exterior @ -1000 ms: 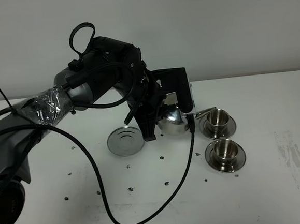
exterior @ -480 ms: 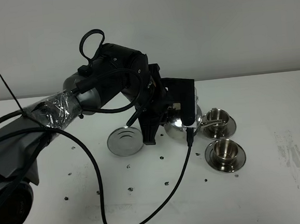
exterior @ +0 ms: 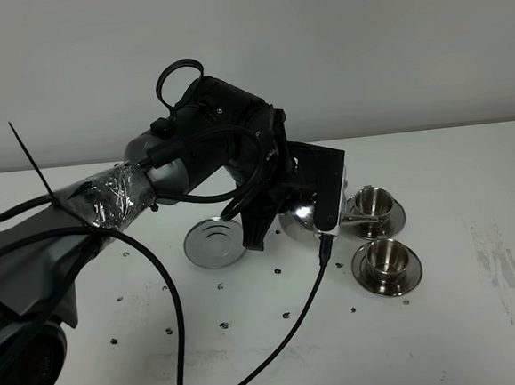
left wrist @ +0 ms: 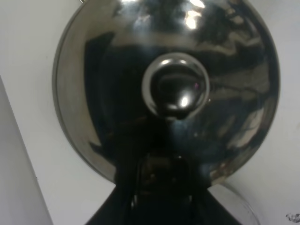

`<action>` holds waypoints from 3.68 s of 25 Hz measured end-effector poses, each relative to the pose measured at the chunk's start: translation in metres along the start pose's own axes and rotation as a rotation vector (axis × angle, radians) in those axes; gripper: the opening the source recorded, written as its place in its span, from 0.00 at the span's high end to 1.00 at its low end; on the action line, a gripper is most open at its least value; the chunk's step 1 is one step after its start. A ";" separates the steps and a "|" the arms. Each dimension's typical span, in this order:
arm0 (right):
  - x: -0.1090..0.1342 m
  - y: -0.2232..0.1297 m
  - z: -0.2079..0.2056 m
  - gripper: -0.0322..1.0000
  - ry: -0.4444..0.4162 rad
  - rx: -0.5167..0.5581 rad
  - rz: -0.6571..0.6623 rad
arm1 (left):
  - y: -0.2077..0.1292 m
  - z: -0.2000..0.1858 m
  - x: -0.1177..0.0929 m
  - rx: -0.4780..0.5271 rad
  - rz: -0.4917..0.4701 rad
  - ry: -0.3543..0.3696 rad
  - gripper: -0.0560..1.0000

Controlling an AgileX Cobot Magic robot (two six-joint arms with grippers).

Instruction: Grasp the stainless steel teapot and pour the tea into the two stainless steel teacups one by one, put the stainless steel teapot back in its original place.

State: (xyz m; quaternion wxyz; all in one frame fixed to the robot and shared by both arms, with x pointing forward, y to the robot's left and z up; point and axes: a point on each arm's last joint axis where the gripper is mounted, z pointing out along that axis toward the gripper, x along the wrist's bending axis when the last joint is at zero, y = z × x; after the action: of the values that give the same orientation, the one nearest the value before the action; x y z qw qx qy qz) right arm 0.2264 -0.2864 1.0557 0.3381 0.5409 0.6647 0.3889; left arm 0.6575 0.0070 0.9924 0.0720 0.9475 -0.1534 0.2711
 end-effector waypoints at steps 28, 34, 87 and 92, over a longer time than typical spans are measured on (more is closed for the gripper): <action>0.000 0.000 0.000 0.64 0.000 0.000 0.003 | 0.023 0.014 -0.007 0.079 0.219 0.064 0.74; 0.000 0.000 0.000 0.64 0.000 0.000 0.004 | 0.023 0.013 -0.006 0.113 0.262 0.081 0.74; 0.000 0.000 0.000 0.64 0.000 0.000 0.004 | 0.029 0.012 0.001 0.127 0.393 0.168 0.74; 0.000 0.000 0.000 0.64 0.000 0.000 0.004 | 0.030 0.011 0.001 0.129 0.428 0.170 0.74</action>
State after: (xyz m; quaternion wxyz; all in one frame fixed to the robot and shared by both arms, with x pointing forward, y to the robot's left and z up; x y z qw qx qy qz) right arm 0.2264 -0.2864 1.0557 0.3373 0.5422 0.6637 0.3895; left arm 0.6535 -0.0244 0.9848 -0.0349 0.8698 -0.3265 0.3682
